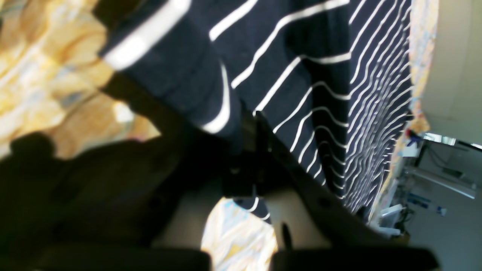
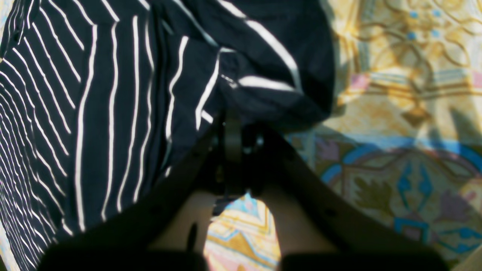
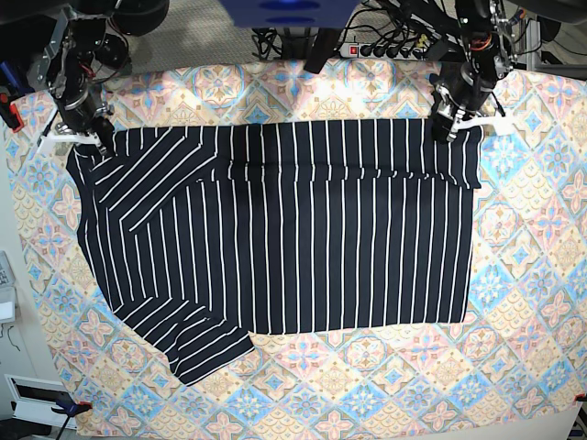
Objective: Fold the T-shirt properly
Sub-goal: 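Drag the folded shirt with both grippers toward the robot base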
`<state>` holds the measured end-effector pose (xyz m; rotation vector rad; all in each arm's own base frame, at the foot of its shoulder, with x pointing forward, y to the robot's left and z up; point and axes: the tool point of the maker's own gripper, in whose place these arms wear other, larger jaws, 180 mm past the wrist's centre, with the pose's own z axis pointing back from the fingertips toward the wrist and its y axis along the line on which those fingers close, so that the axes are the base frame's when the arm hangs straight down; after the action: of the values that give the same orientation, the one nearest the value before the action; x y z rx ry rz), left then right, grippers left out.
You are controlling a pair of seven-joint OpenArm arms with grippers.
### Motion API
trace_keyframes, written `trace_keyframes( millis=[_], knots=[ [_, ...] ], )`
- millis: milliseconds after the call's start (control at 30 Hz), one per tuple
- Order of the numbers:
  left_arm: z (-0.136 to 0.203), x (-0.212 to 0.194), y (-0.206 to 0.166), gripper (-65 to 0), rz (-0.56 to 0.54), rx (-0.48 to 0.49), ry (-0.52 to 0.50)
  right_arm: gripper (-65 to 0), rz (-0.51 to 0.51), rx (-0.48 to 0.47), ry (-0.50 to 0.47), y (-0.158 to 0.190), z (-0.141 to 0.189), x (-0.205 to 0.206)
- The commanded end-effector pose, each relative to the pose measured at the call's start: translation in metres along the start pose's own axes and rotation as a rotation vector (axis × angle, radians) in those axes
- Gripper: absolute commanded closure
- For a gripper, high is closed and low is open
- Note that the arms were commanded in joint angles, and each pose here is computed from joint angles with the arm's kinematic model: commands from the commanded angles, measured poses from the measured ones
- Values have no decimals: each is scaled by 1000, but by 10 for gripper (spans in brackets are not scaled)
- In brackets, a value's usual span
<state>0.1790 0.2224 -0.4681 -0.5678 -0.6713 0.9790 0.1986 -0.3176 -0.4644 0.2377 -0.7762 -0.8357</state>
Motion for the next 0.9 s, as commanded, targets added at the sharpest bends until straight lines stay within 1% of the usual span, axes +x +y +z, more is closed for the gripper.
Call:
trace_keyframes(
  millis=[0, 267, 500, 633, 867],
  knots=[
    [4, 6, -4, 0, -8, -18, -15, 0, 26, 28, -44, 8, 4, 17],
    [18, -4, 5, 0, -14, 6, 0, 0, 61, 19, -39, 3, 19, 13],
    [25, -14, 17, 0, -7, 34, 18, 0, 66, -4, -19, -8, 25, 4],
    [32, -20, 27, 0, -3, 58, 31, 0, 60, -24, -27, -17, 30, 7],
    [36, -23, 32, 0, -3, 71, 36, 0, 62, -23, -19, -17, 29, 4]
  ],
)
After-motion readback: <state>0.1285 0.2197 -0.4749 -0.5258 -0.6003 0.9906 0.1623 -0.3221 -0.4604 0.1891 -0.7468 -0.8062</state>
